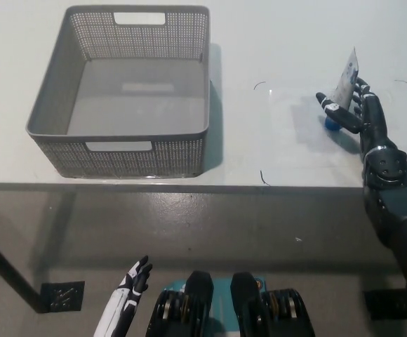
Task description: Use the right hand to pick up a shampoo and place it into a container on the left side
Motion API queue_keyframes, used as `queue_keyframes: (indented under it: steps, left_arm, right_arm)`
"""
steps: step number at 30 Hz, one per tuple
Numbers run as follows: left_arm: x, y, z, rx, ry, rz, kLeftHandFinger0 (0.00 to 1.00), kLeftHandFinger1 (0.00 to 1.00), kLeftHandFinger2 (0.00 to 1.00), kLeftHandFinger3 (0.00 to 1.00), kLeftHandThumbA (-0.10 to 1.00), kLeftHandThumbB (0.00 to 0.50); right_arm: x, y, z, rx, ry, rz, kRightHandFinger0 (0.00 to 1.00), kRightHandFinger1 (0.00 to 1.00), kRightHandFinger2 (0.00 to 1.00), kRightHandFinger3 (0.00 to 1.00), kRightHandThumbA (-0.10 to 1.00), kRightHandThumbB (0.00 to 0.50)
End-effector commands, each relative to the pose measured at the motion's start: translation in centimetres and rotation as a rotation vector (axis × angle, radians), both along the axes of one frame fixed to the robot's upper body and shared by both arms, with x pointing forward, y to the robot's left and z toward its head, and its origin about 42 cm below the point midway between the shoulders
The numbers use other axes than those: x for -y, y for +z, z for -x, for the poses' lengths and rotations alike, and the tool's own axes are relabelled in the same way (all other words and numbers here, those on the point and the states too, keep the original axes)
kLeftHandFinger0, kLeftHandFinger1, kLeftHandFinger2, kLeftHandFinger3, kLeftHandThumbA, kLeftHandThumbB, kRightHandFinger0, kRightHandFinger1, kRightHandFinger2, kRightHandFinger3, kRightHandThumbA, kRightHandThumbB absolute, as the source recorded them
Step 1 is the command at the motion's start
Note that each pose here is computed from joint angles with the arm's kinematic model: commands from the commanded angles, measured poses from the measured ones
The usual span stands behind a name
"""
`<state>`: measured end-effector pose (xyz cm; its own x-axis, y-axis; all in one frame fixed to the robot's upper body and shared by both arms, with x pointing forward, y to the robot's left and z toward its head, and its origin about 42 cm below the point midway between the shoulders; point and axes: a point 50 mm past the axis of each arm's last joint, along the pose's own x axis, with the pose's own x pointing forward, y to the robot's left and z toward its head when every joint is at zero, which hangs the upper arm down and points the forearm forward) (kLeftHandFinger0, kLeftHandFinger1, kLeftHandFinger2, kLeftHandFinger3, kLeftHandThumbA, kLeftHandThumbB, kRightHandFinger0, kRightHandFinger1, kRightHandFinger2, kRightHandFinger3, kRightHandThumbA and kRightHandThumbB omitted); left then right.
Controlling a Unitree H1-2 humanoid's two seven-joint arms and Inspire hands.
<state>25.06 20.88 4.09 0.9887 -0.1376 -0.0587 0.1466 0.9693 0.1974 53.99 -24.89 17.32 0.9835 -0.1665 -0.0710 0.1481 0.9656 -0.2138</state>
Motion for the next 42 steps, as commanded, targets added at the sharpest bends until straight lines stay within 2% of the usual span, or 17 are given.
queue_keyframes:
  steps: [1,4,5,6,7,8,9,12,25,30,33,34,35,36,37,40,42]
  left_arm:
    - [0.2,1.0,-0.6,0.055,-0.029,0.0,1.0,1.0,1.0,1.0,1.0,0.144]
    - [0.3,1.2,-0.8,0.055,-0.031,0.005,1.0,1.0,1.0,1.0,1.0,0.151]
    - [0.3,1.2,-0.9,0.057,-0.032,0.002,1.0,1.0,1.0,1.0,1.0,0.152]
    - [0.2,1.2,-0.9,0.058,-0.033,-0.002,1.0,1.0,1.0,1.0,1.0,0.152]
    - [0.3,1.2,-1.0,0.061,-0.034,-0.003,1.0,1.0,1.0,1.0,1.0,0.152]
    - [0.2,1.5,-1.2,0.07,-0.036,-0.011,1.0,1.0,1.0,1.0,1.0,0.153]
    - [0.1,1.7,-1.5,0.078,-0.039,-0.021,1.0,1.0,1.0,1.0,1.0,0.153]
    - [0.0,1.9,-1.7,0.082,-0.041,-0.02,1.0,1.0,1.0,1.0,1.0,0.151]
    - [0.0,2.2,-2.1,0.093,-0.052,-0.017,1.0,1.0,1.0,1.0,1.0,0.154]
    - [-0.1,2.4,-2.4,0.099,-0.05,-0.022,1.0,1.0,1.0,1.0,1.0,0.156]
    - [-0.2,2.3,-2.6,0.106,-0.051,-0.025,1.0,1.0,1.0,1.0,1.0,0.15]
    - [-0.2,2.3,-2.6,0.106,-0.051,-0.024,1.0,1.0,1.0,1.0,1.0,0.155]
    - [-0.2,2.2,-2.6,0.106,-0.052,-0.023,1.0,1.0,1.0,1.0,1.0,0.156]
    - [-0.2,2.2,-2.6,0.107,-0.051,-0.026,1.0,1.0,1.0,1.0,1.0,0.144]
    - [-0.2,2.2,-2.6,0.106,-0.048,-0.028,1.0,1.0,1.0,1.0,1.0,0.147]
    - [-0.1,2.4,-2.5,0.105,-0.05,-0.03,1.0,1.0,1.0,1.0,1.0,0.136]
    - [-0.1,2.4,-2.6,0.1,-0.051,-0.031,1.0,1.0,1.0,1.0,1.0,0.16]
  right_arm:
    - [-1.5,4.9,-2.2,0.131,0.015,-0.007,1.0,1.0,1.0,1.0,0.8,0.371]
    - [-1.9,5.1,-2.3,0.135,-0.035,-0.012,1.0,1.0,1.0,1.0,0.69,0.394]
    - [-2.0,5.2,-2.3,0.132,-0.062,-0.013,0.93,0.94,1.0,1.0,0.52,0.371]
    - [-2.2,5.3,-2.4,0.128,-0.103,-0.014,0.93,0.94,1.0,1.0,0.52,0.371]
    - [-2.2,5.4,-2.4,0.126,-0.12,-0.017,0.46,0.51,0.62,0.72,0.28,0.313]
    - [-2.4,5.8,-2.5,0.134,-0.182,-0.004,0.02,0.03,0.18,0.17,-0.08,0.179]
    - [-2.4,6.0,-2.5,0.149,-0.174,-0.036,0.0,0.03,0.34,0.26,-0.1,0.164]
    - [-2.4,5.9,-2.5,0.161,-0.16,-0.04,0.0,0.17,0.59,0.49,-0.1,0.157]
    - [-1.5,6.1,-2.4,0.212,-0.184,-0.08,0.0,0.2,0.61,0.59,-0.1,0.14]
    - [-2.2,8.4,-3.0,0.293,-0.176,-0.105,0.0,0.23,0.64,0.62,-0.1,0.155]
    - [-3.4,11.0,-3.5,0.369,-0.151,-0.11,0.0,0.22,0.63,0.64,-0.1,0.133]
    - [-3.7,11.6,-3.6,0.388,-0.141,-0.11,0.07,0.34,0.72,0.67,-0.1,0.174]
    - [-3.9,12.1,-3.6,0.402,-0.137,-0.11,0.1,0.33,0.64,0.61,-0.1,0.174]
    - [-4.4,13.1,-3.7,0.427,-0.117,-0.107,0.01,0.22,0.55,0.5,-0.1,0.2]
    - [-4.9,13.9,-3.8,0.449,-0.112,-0.102,0.0,0.17,0.52,0.46,-0.1,0.221]
    - [-7.1,16.6,-3.4,0.544,-0.075,-0.106,0.0,0.05,0.48,0.49,-0.1,0.169]
    - [-8.7,18.2,-2.8,0.61,-0.032,-0.129,0.0,0.05,0.52,0.54,-0.1,0.152]
